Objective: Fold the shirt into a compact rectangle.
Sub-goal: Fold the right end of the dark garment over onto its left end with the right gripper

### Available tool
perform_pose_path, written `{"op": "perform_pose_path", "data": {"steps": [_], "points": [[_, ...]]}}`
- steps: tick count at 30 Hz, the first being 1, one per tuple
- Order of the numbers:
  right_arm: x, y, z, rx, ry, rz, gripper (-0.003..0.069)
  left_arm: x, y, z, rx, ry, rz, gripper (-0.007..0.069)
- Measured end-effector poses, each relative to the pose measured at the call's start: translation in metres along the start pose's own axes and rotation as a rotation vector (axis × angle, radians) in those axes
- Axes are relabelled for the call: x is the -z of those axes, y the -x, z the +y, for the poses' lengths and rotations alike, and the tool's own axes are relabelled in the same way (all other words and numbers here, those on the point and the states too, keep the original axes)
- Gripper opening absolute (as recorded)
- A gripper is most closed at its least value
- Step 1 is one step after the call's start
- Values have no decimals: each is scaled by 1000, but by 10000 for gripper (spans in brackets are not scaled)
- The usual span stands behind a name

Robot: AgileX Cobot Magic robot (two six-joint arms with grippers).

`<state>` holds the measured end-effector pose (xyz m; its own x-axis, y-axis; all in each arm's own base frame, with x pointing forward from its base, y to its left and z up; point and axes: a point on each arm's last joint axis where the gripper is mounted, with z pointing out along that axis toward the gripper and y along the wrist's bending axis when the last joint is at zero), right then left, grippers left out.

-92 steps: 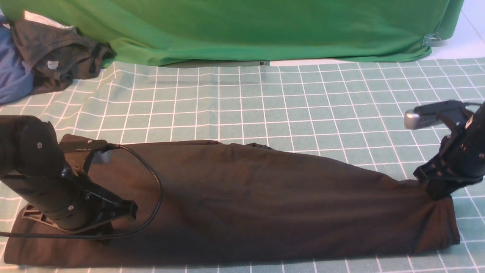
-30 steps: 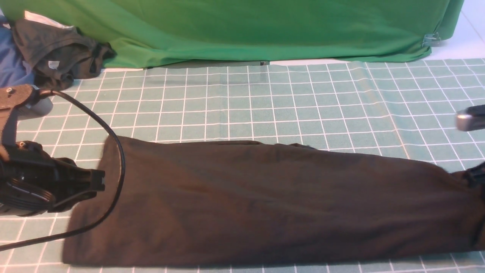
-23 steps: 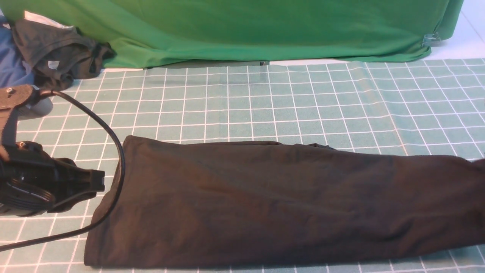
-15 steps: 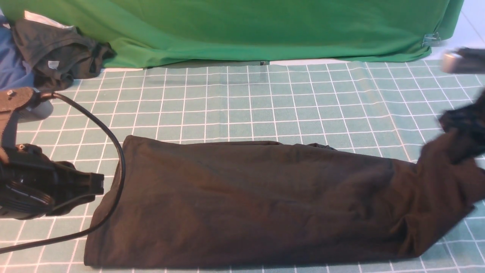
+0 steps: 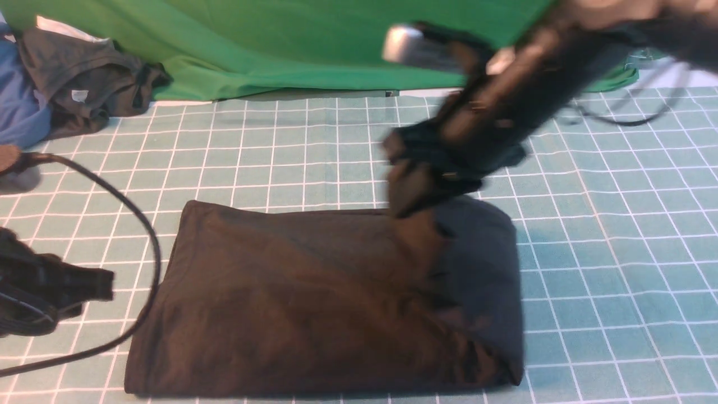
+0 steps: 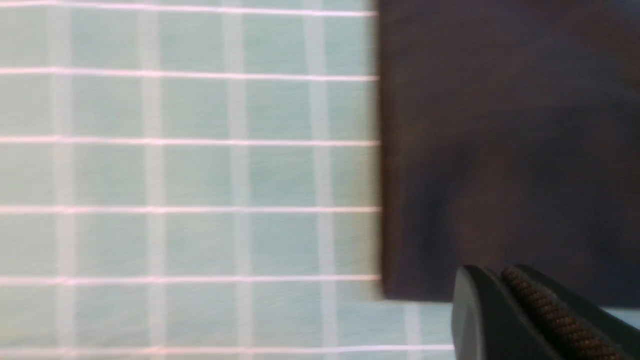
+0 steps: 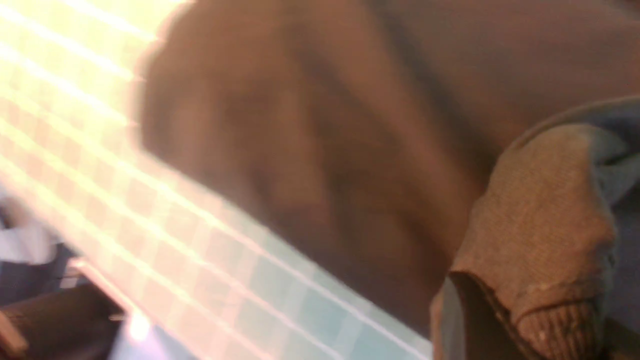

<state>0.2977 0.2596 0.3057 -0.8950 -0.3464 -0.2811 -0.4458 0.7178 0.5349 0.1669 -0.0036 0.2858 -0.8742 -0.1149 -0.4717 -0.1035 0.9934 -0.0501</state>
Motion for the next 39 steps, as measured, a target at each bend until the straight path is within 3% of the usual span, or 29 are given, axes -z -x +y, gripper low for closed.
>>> {"op": "perform_pose_path", "data": {"steps": [6, 13, 25, 27, 34, 36, 39], "points": [[-45, 16, 36, 54, 94, 36, 76, 3, 2, 13, 87, 39, -12, 8], [-111, 27, 69, 80, 172, 90, 76, 23, 0, 20, 141, 33, -160, 8], [-181, 24, 89, 79, 206, 89, 95, 31, -3, 18, 149, 17, -189, 8], [-184, 26, 90, 72, 209, 62, 137, 32, -4, 18, 151, 14, -195, 8], [-173, 30, 101, 98, 241, 56, 496, 32, -5, 18, 155, 10, -185, 8], [-162, 33, 107, 161, 256, 63, 551, 32, -5, 17, 157, 7, -183, 8], [-146, 37, 111, 241, 264, 72, 560, 32, -6, 17, 160, 3, -180, 8]]}}
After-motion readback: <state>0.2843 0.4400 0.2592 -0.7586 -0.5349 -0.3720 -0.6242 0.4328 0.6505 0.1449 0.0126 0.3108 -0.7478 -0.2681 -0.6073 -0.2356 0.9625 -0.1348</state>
